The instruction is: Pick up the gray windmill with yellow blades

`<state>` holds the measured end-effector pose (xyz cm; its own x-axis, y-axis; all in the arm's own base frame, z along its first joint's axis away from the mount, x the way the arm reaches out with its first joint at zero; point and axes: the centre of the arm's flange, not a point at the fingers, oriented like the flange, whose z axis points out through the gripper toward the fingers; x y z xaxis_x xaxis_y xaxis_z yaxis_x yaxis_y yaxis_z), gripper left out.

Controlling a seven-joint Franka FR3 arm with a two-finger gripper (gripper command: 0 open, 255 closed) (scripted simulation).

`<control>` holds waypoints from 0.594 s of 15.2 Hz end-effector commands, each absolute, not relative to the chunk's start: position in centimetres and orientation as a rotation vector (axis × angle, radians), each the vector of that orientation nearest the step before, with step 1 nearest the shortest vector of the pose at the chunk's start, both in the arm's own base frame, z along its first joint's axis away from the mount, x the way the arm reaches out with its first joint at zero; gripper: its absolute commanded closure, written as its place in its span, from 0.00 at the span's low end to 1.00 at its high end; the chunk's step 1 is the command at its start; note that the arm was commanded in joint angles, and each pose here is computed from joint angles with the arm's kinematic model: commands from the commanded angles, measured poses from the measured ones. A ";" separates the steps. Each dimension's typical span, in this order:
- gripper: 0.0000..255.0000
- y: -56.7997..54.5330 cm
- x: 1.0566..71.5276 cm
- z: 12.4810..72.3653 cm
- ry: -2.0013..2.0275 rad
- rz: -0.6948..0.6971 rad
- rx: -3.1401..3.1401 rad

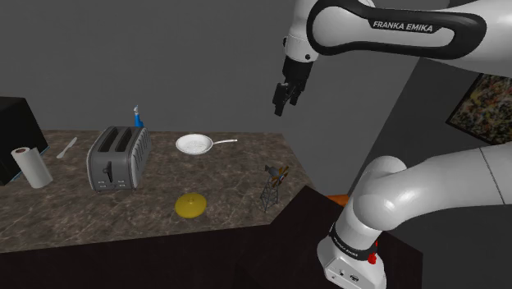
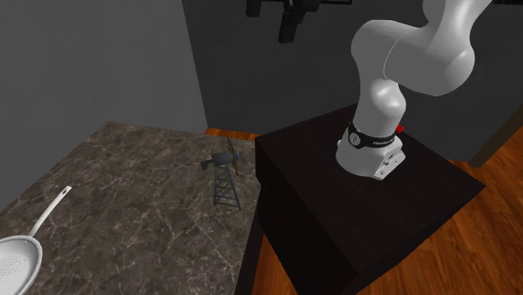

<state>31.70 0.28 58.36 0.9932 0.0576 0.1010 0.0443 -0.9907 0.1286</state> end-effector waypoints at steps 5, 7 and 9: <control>0.00 -2.2 33.0 53.8 0.076 0.136 3.023; 0.00 -3.4 33.6 51.5 0.076 0.125 3.030; 0.00 -4.6 34.2 49.1 0.075 0.114 3.036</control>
